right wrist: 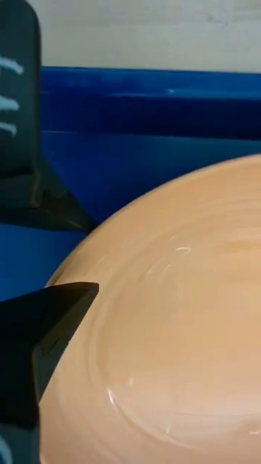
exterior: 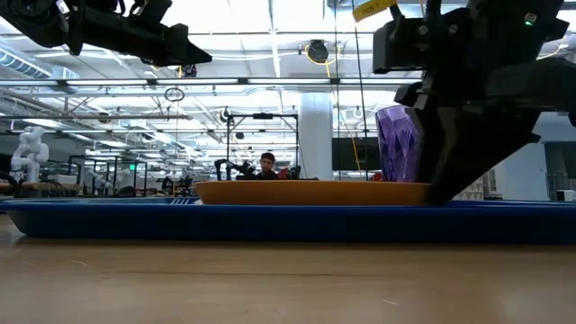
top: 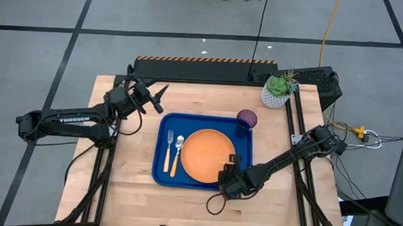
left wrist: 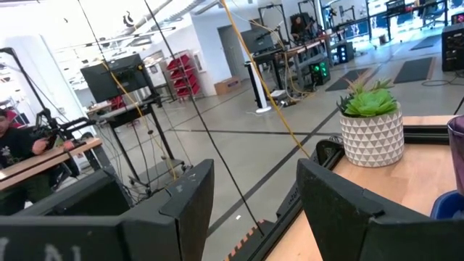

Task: Pick and place plate/cup/fork/spoon on tray
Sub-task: Adjust the orange plate on the blue serving tray, then adjust the yellow spoon on the blue serving tray

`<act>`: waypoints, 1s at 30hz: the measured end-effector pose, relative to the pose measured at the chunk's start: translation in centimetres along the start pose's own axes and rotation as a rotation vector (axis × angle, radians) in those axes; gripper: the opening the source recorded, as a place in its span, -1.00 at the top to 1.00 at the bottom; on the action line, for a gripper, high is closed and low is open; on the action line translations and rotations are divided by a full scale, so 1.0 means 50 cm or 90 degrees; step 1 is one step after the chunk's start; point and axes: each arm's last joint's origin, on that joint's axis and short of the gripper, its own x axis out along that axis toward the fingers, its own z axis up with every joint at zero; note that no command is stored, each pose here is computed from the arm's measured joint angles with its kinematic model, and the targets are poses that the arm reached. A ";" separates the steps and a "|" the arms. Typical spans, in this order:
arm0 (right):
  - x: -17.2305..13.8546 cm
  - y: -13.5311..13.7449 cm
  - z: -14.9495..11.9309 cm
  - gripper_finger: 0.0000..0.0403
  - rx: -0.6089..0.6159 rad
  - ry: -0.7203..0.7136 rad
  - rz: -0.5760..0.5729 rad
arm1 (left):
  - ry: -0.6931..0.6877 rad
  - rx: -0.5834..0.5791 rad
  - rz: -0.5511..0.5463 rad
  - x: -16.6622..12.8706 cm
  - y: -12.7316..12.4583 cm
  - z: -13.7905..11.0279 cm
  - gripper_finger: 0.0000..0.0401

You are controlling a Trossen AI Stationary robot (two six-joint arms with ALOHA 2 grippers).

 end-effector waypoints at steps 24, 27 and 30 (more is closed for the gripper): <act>-0.067 -0.017 0.003 0.43 0.055 -0.062 0.014 | 0.000 -0.001 0.000 0.000 0.000 0.000 0.00; -0.083 -0.023 0.005 0.43 0.072 -0.079 0.024 | 0.000 -0.001 0.000 0.000 0.000 0.000 0.00; -0.092 -0.019 0.022 0.43 0.085 -0.137 0.052 | 0.000 -0.001 0.000 0.000 0.000 0.000 0.00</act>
